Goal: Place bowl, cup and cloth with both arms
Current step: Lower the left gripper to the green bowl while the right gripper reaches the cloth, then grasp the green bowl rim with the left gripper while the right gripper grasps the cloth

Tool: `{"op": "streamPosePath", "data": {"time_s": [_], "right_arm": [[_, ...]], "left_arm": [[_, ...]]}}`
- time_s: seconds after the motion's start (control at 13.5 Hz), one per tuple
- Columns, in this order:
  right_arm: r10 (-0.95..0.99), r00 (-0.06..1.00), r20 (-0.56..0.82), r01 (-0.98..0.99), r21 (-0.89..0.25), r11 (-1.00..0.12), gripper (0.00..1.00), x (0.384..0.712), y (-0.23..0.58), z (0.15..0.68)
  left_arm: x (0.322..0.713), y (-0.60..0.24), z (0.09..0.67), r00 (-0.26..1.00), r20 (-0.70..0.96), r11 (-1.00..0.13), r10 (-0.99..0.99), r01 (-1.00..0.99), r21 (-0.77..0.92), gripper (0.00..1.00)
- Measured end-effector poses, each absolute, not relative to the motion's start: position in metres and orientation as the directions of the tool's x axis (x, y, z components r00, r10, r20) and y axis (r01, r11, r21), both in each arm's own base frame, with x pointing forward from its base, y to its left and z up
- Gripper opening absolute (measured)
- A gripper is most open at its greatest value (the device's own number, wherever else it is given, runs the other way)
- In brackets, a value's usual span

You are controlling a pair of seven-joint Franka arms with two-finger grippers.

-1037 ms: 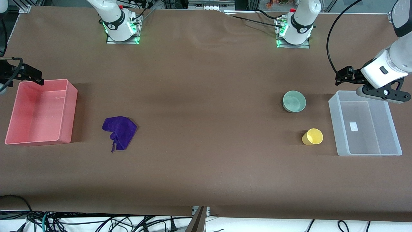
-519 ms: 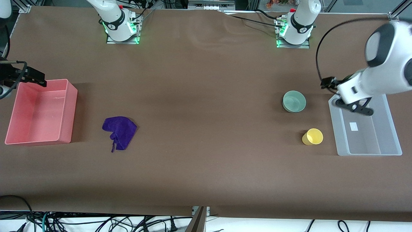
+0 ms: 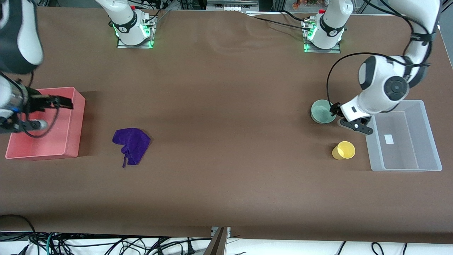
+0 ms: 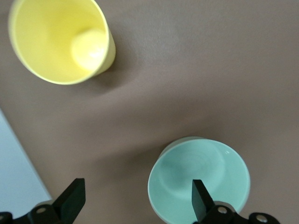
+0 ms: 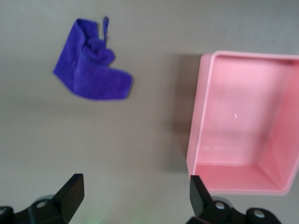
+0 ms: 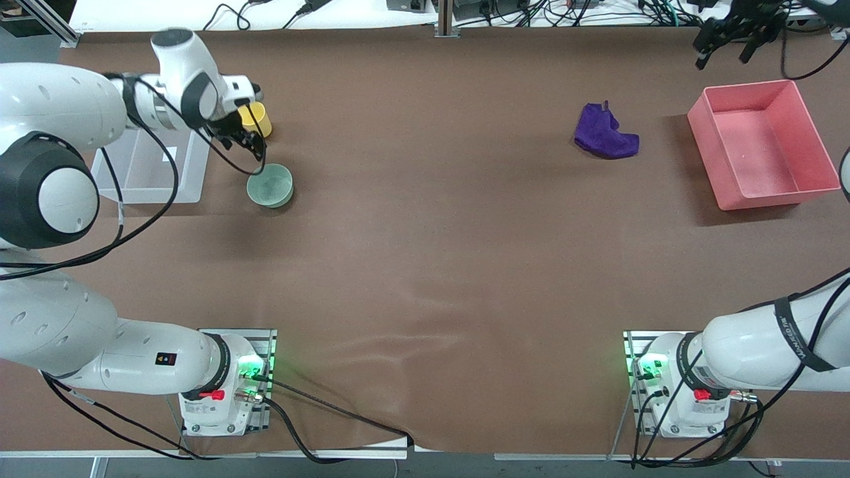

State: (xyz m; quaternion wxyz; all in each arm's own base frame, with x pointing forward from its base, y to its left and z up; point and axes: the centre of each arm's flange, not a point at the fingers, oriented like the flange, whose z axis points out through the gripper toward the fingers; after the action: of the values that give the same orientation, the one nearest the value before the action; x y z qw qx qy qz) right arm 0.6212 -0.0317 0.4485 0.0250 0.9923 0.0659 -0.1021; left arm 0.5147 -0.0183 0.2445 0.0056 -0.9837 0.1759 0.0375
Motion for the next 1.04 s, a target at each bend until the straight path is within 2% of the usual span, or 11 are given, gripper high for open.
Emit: {"op": "streamPosePath", "data": {"time_s": [0.07, 0.15, 0.37, 0.74, 1.04], "right_arm": [[0.131, 0.973, -0.188, 0.139, 0.032, -0.99, 1.0, 0.623, -0.03, 0.417], [0.132, 0.976, -0.175, 0.138, 0.02, -0.99, 1.0, 0.623, -0.028, 0.387], [0.089, 0.985, -0.146, 0.083, -0.043, -0.996, 1.0, 0.622, -0.014, 0.322], [0.013, 0.998, -0.056, 0.01, -0.043, -0.999, 1.0, 0.622, 0.022, 0.239], [-0.041, 0.999, 0.002, -0.041, -0.049, -0.998, 1.0, 0.627, 0.051, 0.214]], "left_arm": [[0.506, -0.018, 0.226, 0.936, -0.061, -0.938, -0.347, -0.348, -0.002, 0.99], [0.499, -0.017, 0.211, 0.936, -0.057, -0.937, -0.348, -0.348, -0.004, 0.93], [0.492, -0.017, 0.183, 0.923, -0.082, -0.927, -0.375, -0.376, 0.005, 0.61], [0.494, -0.017, 0.181, 0.911, -0.079, -0.914, -0.406, -0.407, 0.007, 0.08], [0.504, -0.017, 0.212, 0.906, -0.062, -0.908, -0.418, -0.419, 0.002, 0.04]]}}
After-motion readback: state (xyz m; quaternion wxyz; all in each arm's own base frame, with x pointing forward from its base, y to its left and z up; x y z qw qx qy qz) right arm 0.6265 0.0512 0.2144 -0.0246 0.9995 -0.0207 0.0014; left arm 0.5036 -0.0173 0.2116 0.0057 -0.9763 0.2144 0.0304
